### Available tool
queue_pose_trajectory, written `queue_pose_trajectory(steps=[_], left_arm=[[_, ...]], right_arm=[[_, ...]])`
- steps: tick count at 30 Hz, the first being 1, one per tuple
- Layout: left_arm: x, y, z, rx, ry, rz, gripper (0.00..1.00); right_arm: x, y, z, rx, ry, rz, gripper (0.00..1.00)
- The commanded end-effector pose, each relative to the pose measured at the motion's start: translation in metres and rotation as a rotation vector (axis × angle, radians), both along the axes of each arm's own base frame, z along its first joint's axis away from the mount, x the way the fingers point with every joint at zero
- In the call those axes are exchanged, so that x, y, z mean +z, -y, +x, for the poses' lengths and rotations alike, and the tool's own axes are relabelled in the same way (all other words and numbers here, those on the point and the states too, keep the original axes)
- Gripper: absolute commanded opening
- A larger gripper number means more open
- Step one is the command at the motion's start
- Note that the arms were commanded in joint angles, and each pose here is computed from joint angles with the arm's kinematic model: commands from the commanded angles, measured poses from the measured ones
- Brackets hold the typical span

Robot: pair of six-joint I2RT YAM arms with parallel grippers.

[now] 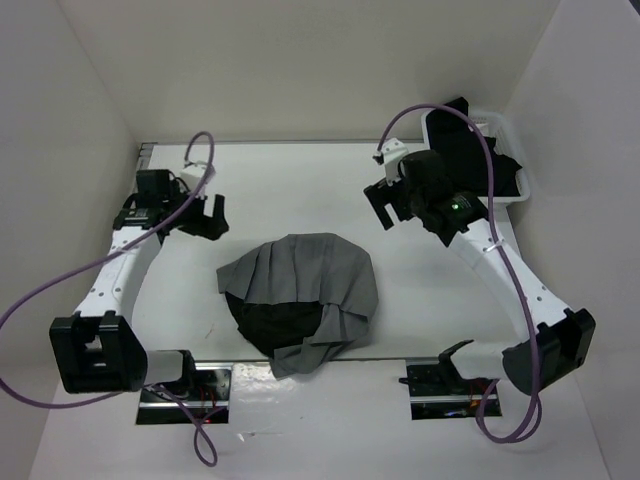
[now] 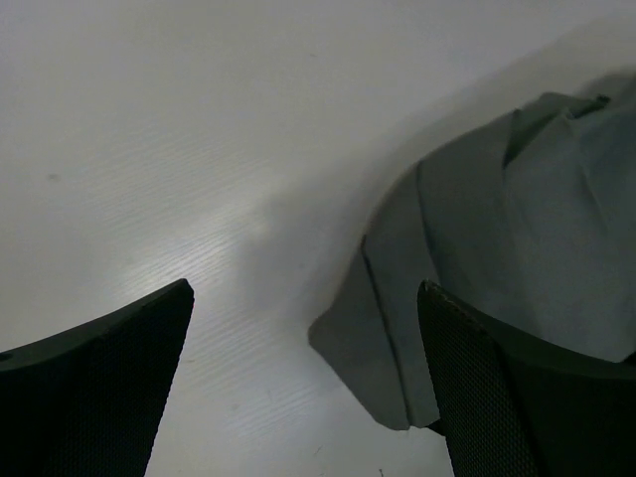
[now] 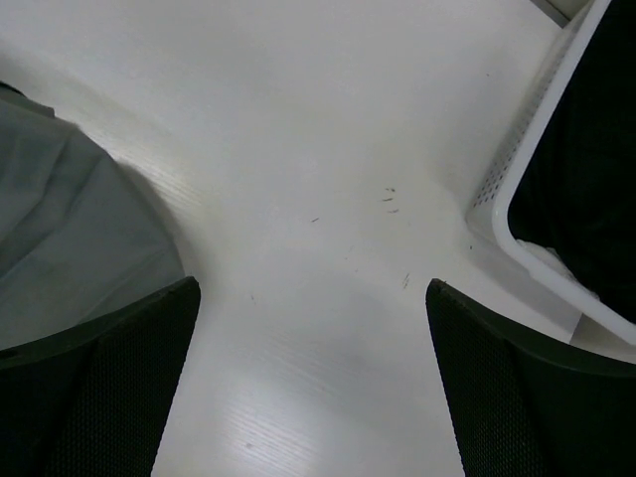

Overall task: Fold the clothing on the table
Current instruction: Move the skirt to the center of the board, then flatten the skirt out

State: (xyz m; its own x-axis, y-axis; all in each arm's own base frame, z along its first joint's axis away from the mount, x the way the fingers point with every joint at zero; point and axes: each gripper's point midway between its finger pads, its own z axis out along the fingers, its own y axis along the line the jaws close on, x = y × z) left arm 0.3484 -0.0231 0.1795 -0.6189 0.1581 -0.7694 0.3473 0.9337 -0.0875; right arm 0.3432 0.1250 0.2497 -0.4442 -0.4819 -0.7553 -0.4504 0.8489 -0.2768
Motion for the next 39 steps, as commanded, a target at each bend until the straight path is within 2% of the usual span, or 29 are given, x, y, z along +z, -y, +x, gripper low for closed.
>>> queue_pose_trajectory(steps=[1, 6, 9, 15, 19, 23, 26, 29, 30, 32, 33, 38, 39], left_arm=[[-0.017, 0.038, -0.007, -0.174, -0.057, 0.033, 0.99], [-0.044, 0.056, -0.016, -0.213, -0.176, 0.112, 0.95], [-0.040, 0.057, -0.019, -0.183, -0.199, 0.107, 0.93], [-0.010, 0.038, -0.031, -0.104, -0.119, 0.122, 0.94], [0.017, 0.012, -0.039, 0.012, -0.057, 0.091, 0.96], [0.051, -0.001, -0.053, 0.067, 0.064, 0.078, 1.00], [0.056, -0.006, -0.060, 0.083, 0.090, 0.071, 1.00], [0.052, -0.009, -0.060, 0.096, 0.096, 0.072, 1.00], [0.047, -0.009, -0.061, 0.096, 0.085, 0.072, 1.00], [0.042, -0.012, -0.060, 0.106, 0.083, 0.072, 1.00], [0.032, -0.012, -0.061, 0.105, 0.056, 0.071, 1.00], [0.022, -0.014, -0.055, 0.107, 0.032, 0.064, 1.00], [0.022, -0.014, -0.055, 0.107, 0.032, 0.064, 1.00]], right_arm=[[-0.002, -0.013, 0.009, 0.038, 0.007, 0.042, 0.98], [-0.049, -0.043, 0.002, 0.127, -0.136, 0.055, 0.98], [-0.064, -0.055, 0.002, 0.157, -0.165, 0.048, 0.98], [-0.119, -0.080, -0.002, 0.235, -0.305, 0.003, 0.98], [-0.142, -0.093, -0.002, 0.306, -0.366, -0.010, 0.98], [-0.177, -0.111, -0.016, 0.405, -0.476, -0.008, 0.98], [-0.202, -0.120, -0.026, 0.440, -0.547, -0.032, 0.97], [-0.217, -0.132, -0.037, 0.503, -0.609, -0.032, 0.84], [-0.218, -0.134, -0.038, 0.509, -0.623, -0.027, 0.56], [-0.218, -0.141, -0.042, 0.527, -0.630, -0.035, 0.10], [-0.224, -0.138, -0.037, 0.506, -0.619, -0.062, 0.00], [-0.205, -0.119, 0.020, 0.347, -0.411, -0.125, 0.00], [-0.187, -0.108, 0.051, 0.278, -0.338, -0.100, 0.00]])
